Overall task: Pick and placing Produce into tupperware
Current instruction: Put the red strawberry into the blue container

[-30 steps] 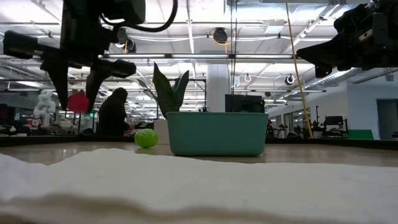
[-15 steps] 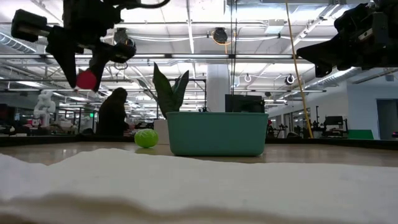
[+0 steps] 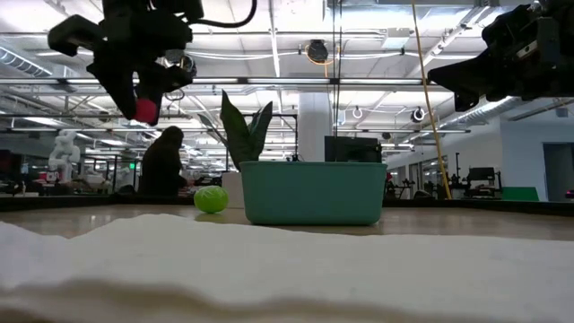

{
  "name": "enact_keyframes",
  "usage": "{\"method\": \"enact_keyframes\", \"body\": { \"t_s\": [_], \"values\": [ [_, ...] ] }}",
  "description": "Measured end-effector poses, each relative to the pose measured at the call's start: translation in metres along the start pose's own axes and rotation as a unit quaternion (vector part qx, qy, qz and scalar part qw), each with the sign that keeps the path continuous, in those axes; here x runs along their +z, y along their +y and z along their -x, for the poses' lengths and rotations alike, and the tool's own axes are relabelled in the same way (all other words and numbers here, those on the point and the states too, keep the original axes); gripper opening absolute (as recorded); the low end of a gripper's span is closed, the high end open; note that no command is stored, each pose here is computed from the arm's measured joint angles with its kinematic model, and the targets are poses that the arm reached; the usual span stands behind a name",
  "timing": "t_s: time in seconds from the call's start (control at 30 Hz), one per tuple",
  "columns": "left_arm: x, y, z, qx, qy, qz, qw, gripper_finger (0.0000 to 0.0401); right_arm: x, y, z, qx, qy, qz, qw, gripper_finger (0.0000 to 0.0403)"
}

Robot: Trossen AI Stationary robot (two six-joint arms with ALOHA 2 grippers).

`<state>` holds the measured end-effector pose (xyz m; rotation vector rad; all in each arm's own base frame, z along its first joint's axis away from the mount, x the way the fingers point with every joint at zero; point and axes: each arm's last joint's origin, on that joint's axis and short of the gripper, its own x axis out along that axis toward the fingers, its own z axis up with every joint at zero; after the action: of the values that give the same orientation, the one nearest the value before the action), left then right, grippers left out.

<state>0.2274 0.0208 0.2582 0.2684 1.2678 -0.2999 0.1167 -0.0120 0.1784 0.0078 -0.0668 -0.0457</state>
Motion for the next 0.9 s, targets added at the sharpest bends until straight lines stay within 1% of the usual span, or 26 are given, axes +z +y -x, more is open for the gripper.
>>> {"method": "enact_keyframes", "body": {
  "t_s": [0.13, 0.23, 0.37, 0.57, 0.7, 0.77, 0.83, 0.9],
  "values": [
    [0.001, 0.009, 0.001, 0.017, -0.025, 0.049, 0.998, 0.0145, 0.000, 0.000, 0.000, 0.000, 0.000, 0.000, 1.000, 0.0000],
    [0.005, 0.015, 0.002, 0.019, -0.059, 0.076, 0.995, 0.0145, 0.000, 0.000, 0.000, 0.000, 0.000, 0.000, 1.000, 0.0000],
    [0.013, 0.020, 0.004, 0.021, -0.110, 0.096, 0.989, 0.0145, 0.000, 0.000, 0.000, 0.000, -0.001, 0.000, 1.000, 0.0000],
    [0.024, 0.022, 0.006, -0.006, -0.175, 0.111, 0.978, 0.0145, 0.000, 0.000, 0.000, 0.000, -0.002, 0.004, 1.000, 0.0000],
    [0.031, 0.028, 0.007, -0.007, -0.174, 0.114, 0.978, 0.0145, 0.001, 0.000, 0.000, -0.001, -0.003, 0.011, 1.000, 0.0000],
    [0.041, 0.035, 0.011, -0.006, -0.177, 0.120, 0.977, 0.0145, 0.001, 0.000, 0.000, -0.001, -0.007, 0.014, 1.000, 0.0000],
    [0.050, 0.040, 0.013, -0.010, -0.167, 0.122, 0.978, 0.0145, 0.002, 0.000, 0.000, -0.001, -0.013, 0.014, 1.000, 0.0000],
    [0.063, 0.047, 0.019, -0.009, -0.174, 0.120, 0.977, 0.0145, 0.003, 0.000, 0.000, -0.001, -0.014, 0.014, 1.000, 0.0000]
  ]
}}
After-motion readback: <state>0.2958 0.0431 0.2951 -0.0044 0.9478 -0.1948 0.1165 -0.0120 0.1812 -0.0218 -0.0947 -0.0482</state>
